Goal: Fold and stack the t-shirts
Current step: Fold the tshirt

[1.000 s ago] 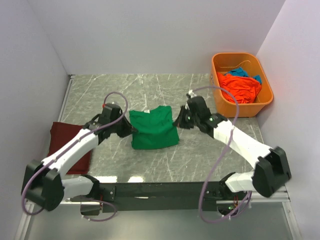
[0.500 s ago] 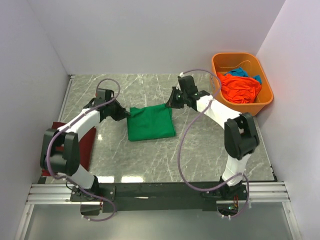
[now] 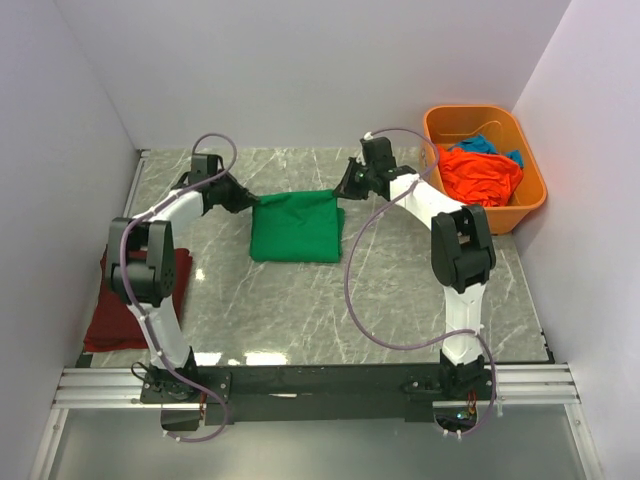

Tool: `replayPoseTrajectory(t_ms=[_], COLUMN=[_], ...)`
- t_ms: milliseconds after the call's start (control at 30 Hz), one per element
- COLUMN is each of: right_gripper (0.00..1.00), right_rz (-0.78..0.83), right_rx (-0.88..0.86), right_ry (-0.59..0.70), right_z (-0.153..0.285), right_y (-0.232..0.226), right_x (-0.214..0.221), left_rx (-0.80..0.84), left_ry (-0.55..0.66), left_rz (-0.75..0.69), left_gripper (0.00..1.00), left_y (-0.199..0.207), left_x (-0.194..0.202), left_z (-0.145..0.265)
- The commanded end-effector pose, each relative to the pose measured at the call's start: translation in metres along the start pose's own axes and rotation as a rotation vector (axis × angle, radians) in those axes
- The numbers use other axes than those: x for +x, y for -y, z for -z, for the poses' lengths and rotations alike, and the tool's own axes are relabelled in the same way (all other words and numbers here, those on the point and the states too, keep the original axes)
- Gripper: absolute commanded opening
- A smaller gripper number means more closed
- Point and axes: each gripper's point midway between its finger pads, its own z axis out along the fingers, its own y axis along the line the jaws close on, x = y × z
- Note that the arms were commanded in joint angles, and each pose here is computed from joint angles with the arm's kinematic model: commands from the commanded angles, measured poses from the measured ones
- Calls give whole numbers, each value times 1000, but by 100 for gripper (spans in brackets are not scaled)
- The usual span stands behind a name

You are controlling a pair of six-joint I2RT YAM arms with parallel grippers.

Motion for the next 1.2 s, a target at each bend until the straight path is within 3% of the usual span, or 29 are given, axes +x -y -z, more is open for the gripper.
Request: replayPoseTrajectory(t_ms=[0, 300, 700, 933, 1133, 1167], right_gripper=[0, 0, 0, 0, 0, 0], right_rz=[8, -38, -25, -40, -89, -97], right_rx=[-44, -49, -74, -18, 28, 33], right_ry=[48, 38, 122, 124, 107, 109], right_z=[-6, -17, 35, 39, 29, 28], right_y=[-6, 13, -9, 9, 41, 47], right_x=[-24, -24, -36, -23, -10, -10], left_rx=[93, 180, 225, 250, 294, 317], left_ry=[12, -25, -16, -30, -88, -83], left_rz=[-57, -74, -87, -84, -129, -144], left_gripper=[1, 2, 2, 2, 10, 17], left_y=[26, 43, 56, 64, 78, 83], left_x=[-18, -24, -26, -27, -17, -19], left_z=[-11, -32, -26, -36, -58, -61])
